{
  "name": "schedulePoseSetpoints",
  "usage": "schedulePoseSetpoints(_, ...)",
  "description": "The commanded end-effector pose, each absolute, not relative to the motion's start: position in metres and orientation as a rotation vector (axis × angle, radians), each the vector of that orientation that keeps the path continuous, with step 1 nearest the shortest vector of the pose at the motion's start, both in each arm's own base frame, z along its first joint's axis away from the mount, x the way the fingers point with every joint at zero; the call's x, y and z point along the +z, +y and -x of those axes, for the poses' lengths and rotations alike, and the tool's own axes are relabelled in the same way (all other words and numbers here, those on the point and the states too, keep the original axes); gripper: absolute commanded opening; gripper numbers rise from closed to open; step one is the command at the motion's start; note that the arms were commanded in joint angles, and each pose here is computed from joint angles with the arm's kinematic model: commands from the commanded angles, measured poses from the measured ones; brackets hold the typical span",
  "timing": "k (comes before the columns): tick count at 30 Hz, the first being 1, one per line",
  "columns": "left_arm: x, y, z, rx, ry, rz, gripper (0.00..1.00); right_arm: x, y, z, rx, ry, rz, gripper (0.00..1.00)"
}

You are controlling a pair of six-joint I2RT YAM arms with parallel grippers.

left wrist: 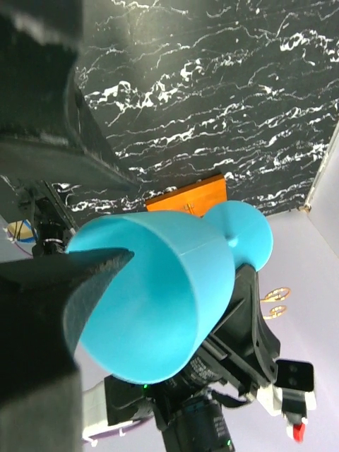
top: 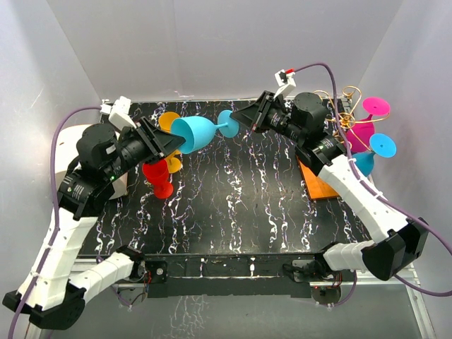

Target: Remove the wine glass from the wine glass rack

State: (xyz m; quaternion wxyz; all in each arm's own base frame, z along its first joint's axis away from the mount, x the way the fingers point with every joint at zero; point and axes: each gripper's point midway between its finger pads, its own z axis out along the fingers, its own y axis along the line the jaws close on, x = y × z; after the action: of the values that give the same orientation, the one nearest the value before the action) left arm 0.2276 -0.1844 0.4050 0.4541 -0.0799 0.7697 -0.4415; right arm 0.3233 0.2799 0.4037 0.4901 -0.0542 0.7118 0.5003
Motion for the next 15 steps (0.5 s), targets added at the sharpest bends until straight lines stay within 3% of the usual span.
schedulePoseSetpoints(1, 0.414, -0.183, -0.231, -1.044, 1.906, 0.166, 0.25, 0.436, 0.288, -0.32, 1.26, 1.585, 0.188, 0.0)
schedulePoseSetpoints(6, 0.415, -0.177, -0.24, -0.958, 1.942, 0.169, 0.0, 0.437, 0.288, -0.329, 1.215, 1.573, 0.195, 0.03)
schedulePoseSetpoints(11, 0.41, -0.166, -0.253, -0.819, 2.005, 0.183, 0.0, 0.448, 0.264, -0.34, 1.017, 1.521, 0.186, 0.55)
schedulePoseSetpoints(15, 0.404, -0.16, -0.264, -0.714, 2.058, 0.187, 0.0, 0.47, 0.226, -0.345, 0.785, 1.446, 0.131, 0.87)
